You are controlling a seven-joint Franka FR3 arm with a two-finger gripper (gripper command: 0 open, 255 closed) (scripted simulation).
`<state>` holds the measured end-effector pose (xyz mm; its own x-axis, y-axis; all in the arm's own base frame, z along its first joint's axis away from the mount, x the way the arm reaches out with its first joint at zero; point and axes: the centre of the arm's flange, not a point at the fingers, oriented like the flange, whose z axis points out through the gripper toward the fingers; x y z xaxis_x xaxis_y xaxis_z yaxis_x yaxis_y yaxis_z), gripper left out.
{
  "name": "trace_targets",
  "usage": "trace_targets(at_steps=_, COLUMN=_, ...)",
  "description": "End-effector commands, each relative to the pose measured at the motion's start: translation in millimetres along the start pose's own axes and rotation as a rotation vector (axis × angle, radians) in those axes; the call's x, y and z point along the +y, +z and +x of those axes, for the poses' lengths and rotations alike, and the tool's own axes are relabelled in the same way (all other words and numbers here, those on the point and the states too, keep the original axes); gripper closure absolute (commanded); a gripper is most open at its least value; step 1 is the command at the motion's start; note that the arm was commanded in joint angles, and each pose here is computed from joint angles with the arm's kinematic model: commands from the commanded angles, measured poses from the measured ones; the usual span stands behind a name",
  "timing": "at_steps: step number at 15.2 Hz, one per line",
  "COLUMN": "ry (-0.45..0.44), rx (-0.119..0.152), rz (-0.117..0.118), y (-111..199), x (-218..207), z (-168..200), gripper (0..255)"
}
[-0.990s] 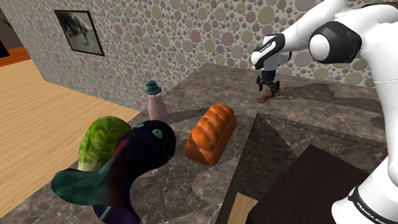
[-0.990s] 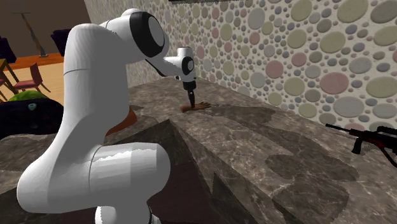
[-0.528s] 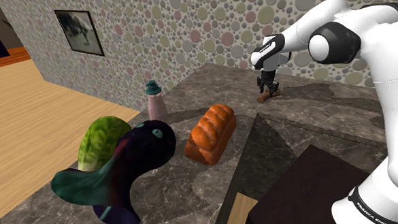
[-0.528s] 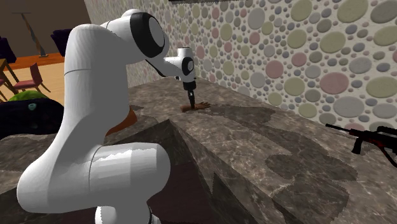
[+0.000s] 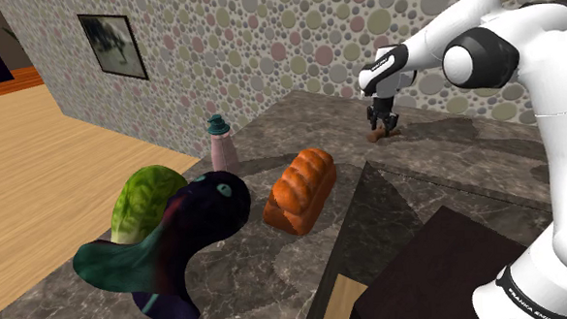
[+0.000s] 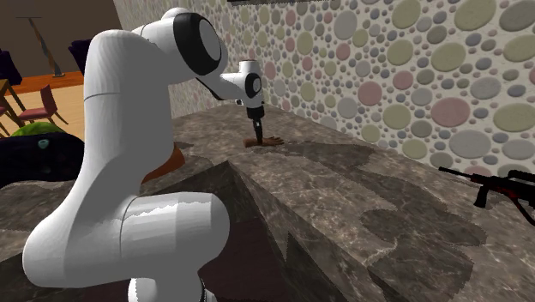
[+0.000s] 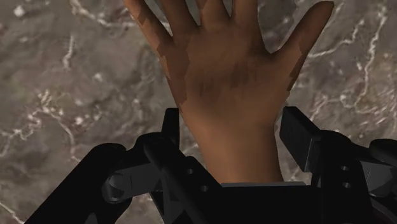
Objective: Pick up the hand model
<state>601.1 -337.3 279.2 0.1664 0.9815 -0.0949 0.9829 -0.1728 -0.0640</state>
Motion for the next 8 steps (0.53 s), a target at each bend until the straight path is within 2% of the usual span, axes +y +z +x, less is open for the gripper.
trace_targets(at_steps=1, ry=0.000, rx=0.000, rz=0.000, y=-10.5, x=0.0, z=-0.5, gripper=255)
trace_targets(at_steps=8, ry=0.000, rx=0.000, rz=0.000, y=-47.3, x=-2.4, z=-4.0, gripper=255)
